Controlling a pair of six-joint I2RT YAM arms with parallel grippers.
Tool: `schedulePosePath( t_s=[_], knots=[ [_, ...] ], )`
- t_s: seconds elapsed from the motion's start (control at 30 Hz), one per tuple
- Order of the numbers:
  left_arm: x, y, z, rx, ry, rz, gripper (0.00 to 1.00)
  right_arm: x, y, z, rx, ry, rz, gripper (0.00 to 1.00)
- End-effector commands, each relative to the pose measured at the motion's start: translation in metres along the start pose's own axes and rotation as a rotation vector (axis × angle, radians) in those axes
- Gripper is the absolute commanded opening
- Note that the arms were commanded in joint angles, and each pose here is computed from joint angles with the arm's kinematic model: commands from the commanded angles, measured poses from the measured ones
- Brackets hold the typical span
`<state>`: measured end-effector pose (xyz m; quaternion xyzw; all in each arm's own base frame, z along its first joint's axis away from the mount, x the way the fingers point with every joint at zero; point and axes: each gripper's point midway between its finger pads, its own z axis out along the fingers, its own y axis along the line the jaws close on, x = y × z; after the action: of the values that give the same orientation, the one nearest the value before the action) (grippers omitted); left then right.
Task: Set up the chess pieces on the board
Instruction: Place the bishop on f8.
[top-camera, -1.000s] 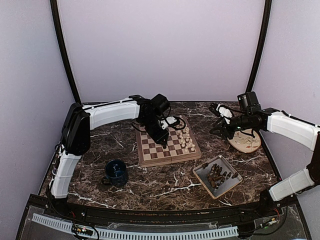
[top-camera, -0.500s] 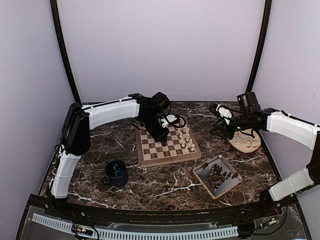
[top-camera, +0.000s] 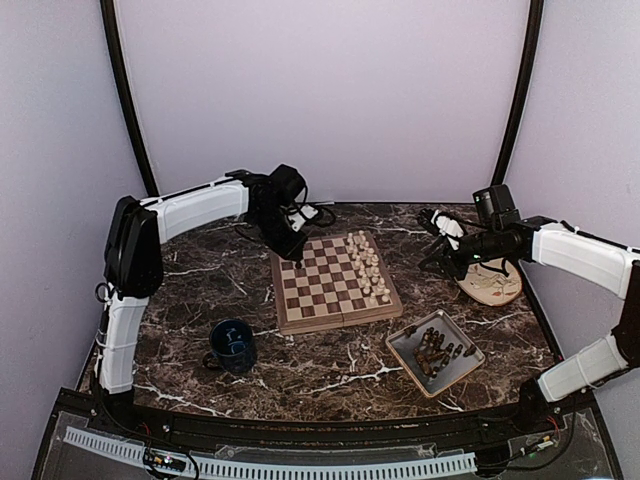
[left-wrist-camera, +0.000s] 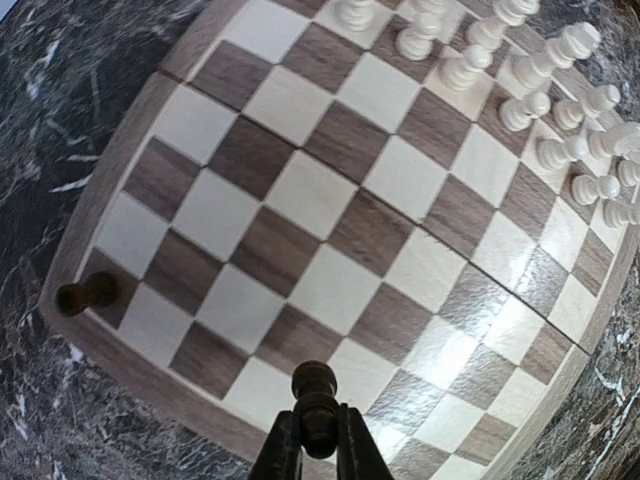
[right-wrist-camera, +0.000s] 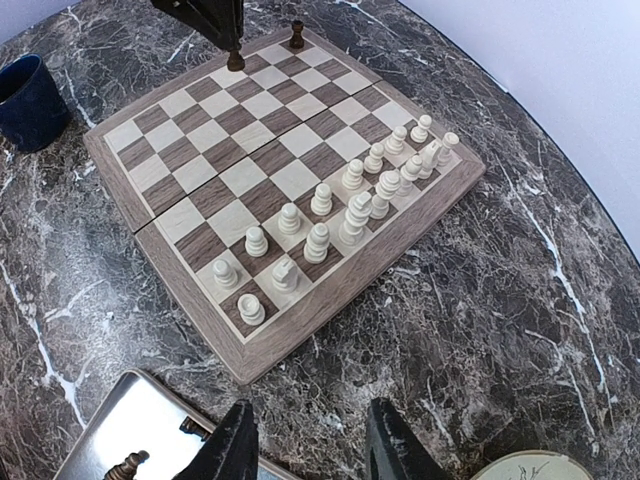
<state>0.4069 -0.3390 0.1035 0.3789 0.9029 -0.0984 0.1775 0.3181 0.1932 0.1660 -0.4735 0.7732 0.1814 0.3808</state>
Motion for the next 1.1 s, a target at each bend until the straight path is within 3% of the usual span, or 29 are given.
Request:
schedulePosePath(
  t_s=[0.0,1.07],
  knots=[
    [0.002,0.015,-0.029,-0.039,-0.026,-0.038,0.05,-0.003,-0.003,0.000,0.003,-0.012,-0.014,0.38],
    [0.020,0.026,-0.014,-0.057,0.020,-0.055,0.05,0.002,-0.003,0.005,-0.012,0.007,-0.006,0.38]
  ],
)
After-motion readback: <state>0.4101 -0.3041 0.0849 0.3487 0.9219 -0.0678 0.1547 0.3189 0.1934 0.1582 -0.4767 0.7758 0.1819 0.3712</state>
